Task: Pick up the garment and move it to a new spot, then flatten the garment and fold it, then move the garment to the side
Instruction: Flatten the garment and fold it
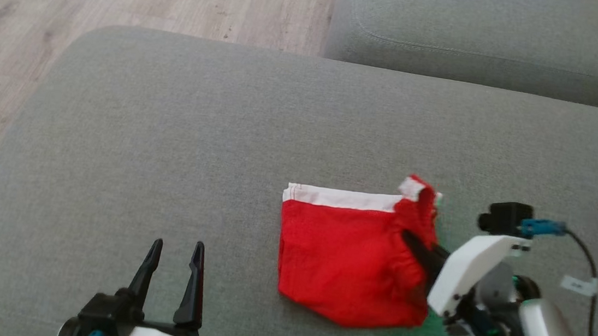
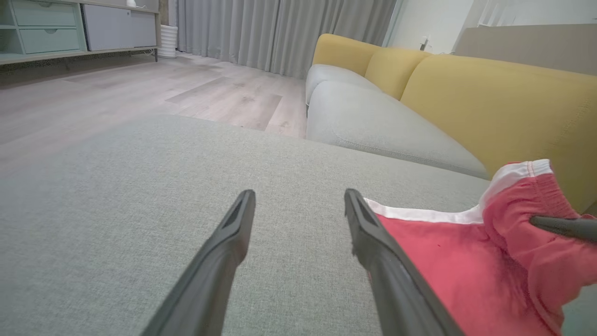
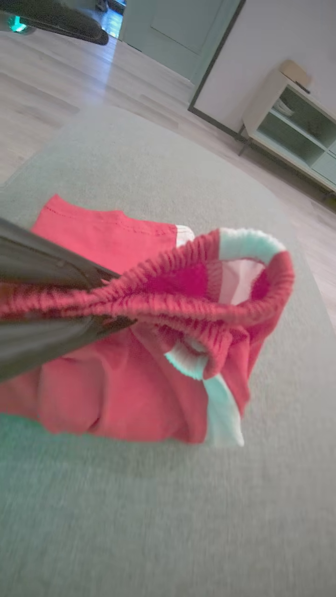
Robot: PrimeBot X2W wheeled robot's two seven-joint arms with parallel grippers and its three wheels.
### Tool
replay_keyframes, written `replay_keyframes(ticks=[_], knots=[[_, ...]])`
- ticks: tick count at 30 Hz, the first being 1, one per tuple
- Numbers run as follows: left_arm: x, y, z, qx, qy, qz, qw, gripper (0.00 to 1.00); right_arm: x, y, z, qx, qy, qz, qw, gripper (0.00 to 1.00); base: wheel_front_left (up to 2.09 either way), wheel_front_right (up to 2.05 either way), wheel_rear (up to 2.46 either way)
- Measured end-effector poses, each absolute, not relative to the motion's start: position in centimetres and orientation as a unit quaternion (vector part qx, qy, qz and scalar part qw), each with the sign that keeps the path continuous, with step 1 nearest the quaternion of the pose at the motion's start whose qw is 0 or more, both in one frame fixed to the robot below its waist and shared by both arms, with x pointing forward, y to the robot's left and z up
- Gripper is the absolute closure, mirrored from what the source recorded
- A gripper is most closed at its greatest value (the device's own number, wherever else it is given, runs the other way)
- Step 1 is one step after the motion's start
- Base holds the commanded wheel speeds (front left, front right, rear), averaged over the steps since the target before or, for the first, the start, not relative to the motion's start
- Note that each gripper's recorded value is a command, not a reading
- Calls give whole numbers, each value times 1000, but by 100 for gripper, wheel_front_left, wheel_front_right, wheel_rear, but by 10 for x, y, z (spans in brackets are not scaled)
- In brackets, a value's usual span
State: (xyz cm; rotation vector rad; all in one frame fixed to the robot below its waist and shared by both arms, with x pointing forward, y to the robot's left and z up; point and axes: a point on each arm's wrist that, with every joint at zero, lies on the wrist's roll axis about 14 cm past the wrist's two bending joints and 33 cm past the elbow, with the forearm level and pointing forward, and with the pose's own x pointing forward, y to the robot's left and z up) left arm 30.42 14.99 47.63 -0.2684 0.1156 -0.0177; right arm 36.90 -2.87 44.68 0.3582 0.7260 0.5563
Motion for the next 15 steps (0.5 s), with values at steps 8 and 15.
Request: replay_keyframes(ticks=[8, 15], knots=[[304, 156, 482, -137, 46, 2, 990, 0, 357, 21, 444, 171, 365, 334, 852, 100, 0, 0, 0], [294, 159, 477, -144, 51, 13, 988, 0, 349, 54, 426, 150, 391, 367, 831, 53, 0, 0, 0]])
